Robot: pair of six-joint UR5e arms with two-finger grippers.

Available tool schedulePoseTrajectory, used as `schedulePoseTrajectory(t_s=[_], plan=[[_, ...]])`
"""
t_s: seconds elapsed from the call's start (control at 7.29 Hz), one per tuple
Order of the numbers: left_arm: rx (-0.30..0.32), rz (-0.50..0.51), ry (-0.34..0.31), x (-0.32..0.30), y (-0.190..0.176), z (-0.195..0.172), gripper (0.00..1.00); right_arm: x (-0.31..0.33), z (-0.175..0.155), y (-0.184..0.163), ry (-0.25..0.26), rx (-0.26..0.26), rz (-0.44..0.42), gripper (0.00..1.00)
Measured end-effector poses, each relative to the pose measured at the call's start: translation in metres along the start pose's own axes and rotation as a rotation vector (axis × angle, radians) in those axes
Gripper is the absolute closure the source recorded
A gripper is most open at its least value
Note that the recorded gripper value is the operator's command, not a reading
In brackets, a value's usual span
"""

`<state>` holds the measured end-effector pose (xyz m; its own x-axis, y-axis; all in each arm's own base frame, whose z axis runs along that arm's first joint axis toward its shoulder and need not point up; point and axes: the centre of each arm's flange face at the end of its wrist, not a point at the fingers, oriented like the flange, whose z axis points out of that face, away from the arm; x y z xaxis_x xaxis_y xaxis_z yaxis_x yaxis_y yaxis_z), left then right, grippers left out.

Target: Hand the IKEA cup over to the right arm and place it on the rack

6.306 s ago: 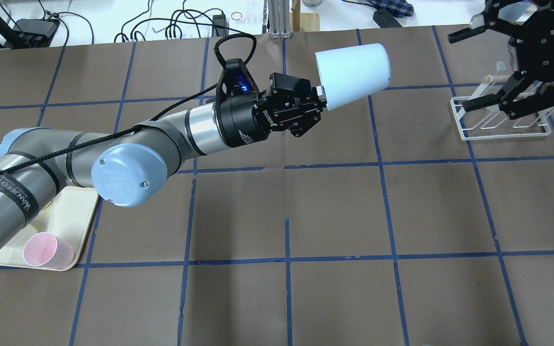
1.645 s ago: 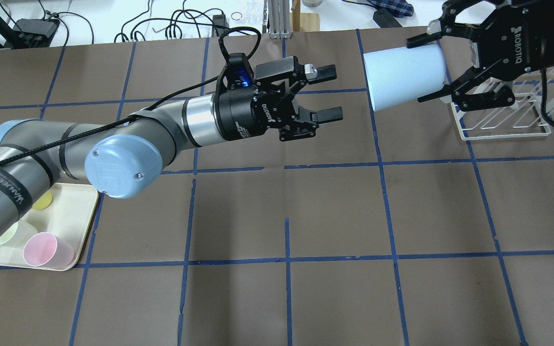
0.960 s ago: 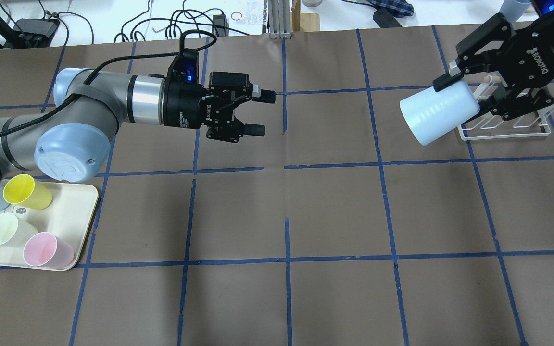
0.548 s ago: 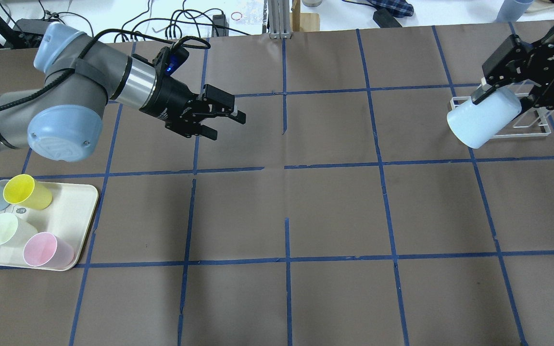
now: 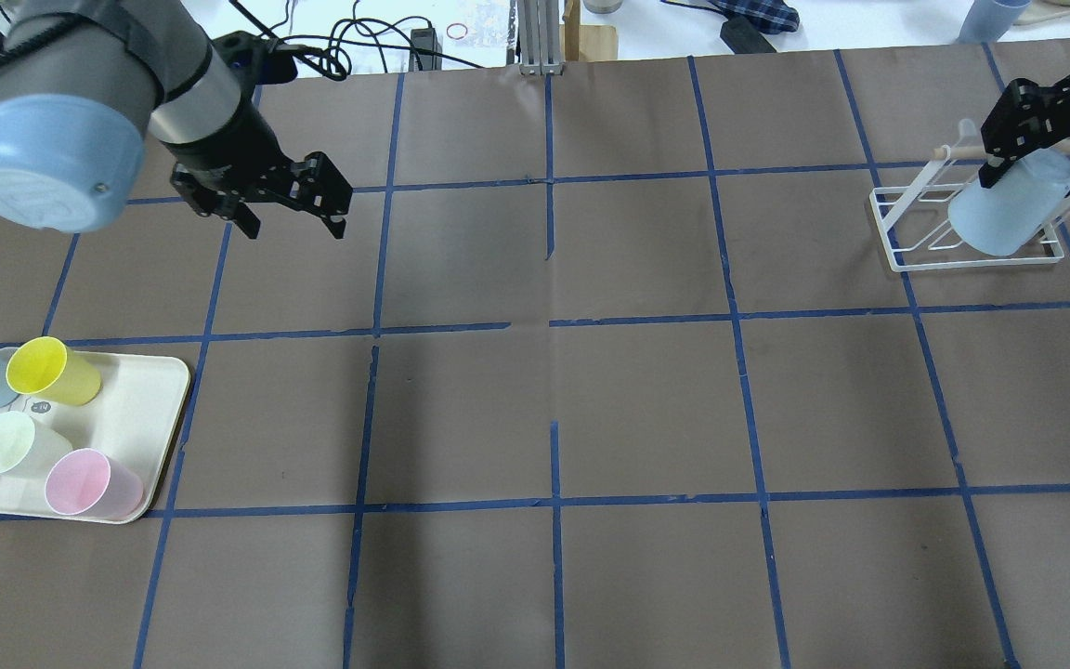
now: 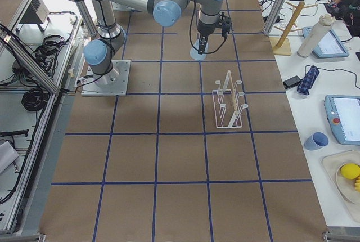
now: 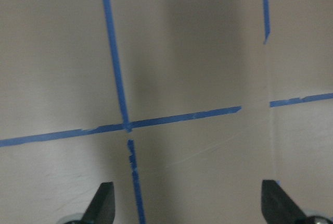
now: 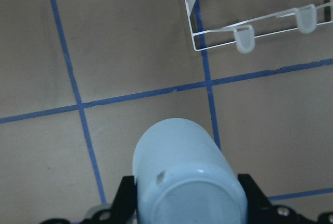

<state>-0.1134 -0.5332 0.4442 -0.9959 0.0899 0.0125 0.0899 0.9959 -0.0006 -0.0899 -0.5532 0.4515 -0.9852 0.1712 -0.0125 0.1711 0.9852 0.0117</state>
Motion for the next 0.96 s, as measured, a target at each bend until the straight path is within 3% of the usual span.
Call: schedulePoseTrajectory(t_s=[0.14,0.41,0.69,0.96], plan=[[0.0,-0.019,-0.046,-0.001,0.014,-0.035,0.0,0.007,0.011,-0.014,0.041,0.025,0.0,1.0],[0.01,-0.077,-0.053,0.001,0.033,-0.064,0.0,0.018,0.034,-0.04,0.095,0.064,0.002,1.0],[0.037,-0.085,0.005,0.009,0.033,-0.07,0.0,0.022,0.048,-0.051,0.102,0.072,0.002,1.0],[0.053,-0.068,0.01,0.011,0.035,-0.076,0.0,0.024,0.063,-0.061,0.102,0.072,0.002,0.98]])
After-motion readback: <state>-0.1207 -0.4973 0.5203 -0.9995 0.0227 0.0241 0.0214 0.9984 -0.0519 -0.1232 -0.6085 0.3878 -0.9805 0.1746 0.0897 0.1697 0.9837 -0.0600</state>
